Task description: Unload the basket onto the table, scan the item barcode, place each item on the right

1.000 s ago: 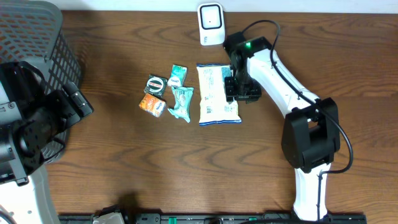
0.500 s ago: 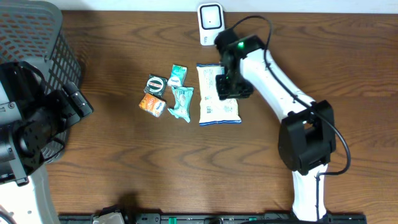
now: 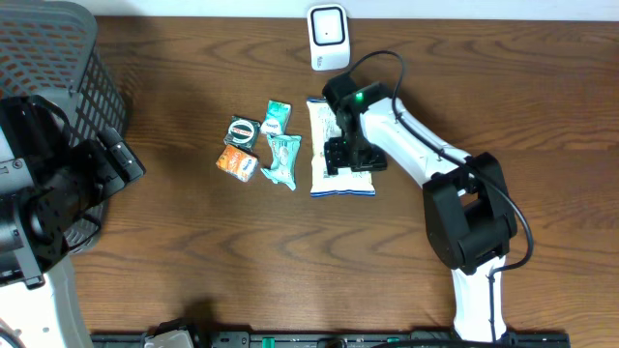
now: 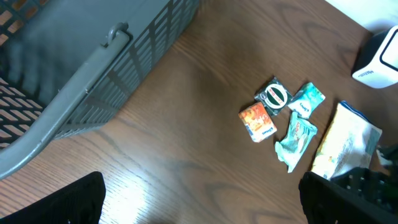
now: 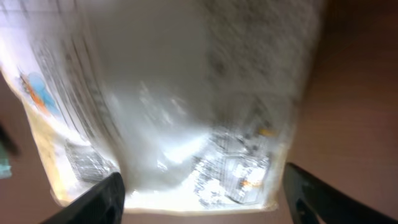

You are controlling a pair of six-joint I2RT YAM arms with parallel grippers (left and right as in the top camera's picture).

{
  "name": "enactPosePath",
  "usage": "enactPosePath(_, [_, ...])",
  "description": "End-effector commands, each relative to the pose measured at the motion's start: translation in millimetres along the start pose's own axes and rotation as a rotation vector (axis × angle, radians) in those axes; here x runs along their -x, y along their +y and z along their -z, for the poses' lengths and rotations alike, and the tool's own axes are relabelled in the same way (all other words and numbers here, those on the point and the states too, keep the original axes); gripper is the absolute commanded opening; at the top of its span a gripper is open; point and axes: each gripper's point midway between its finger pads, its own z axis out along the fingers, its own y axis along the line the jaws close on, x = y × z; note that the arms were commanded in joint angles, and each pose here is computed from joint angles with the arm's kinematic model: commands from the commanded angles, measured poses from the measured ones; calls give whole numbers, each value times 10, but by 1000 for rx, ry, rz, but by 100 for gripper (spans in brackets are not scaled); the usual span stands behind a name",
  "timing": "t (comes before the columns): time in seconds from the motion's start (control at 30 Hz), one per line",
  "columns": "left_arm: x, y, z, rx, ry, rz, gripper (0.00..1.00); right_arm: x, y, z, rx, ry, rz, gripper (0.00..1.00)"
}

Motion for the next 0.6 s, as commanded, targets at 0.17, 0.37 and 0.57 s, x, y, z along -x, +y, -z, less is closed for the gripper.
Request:
enactPosePath(0.17, [-15, 35, -24, 15, 8, 6, 98, 351, -71, 778, 36, -125, 28, 88])
enactPosePath(0.37, [-15, 35, -24, 15, 8, 6, 98, 611, -184, 933, 25, -226, 5, 95])
enactPosePath(0.57, [-15, 35, -24, 15, 8, 6, 98, 822, -359, 983, 19, -292, 28, 99])
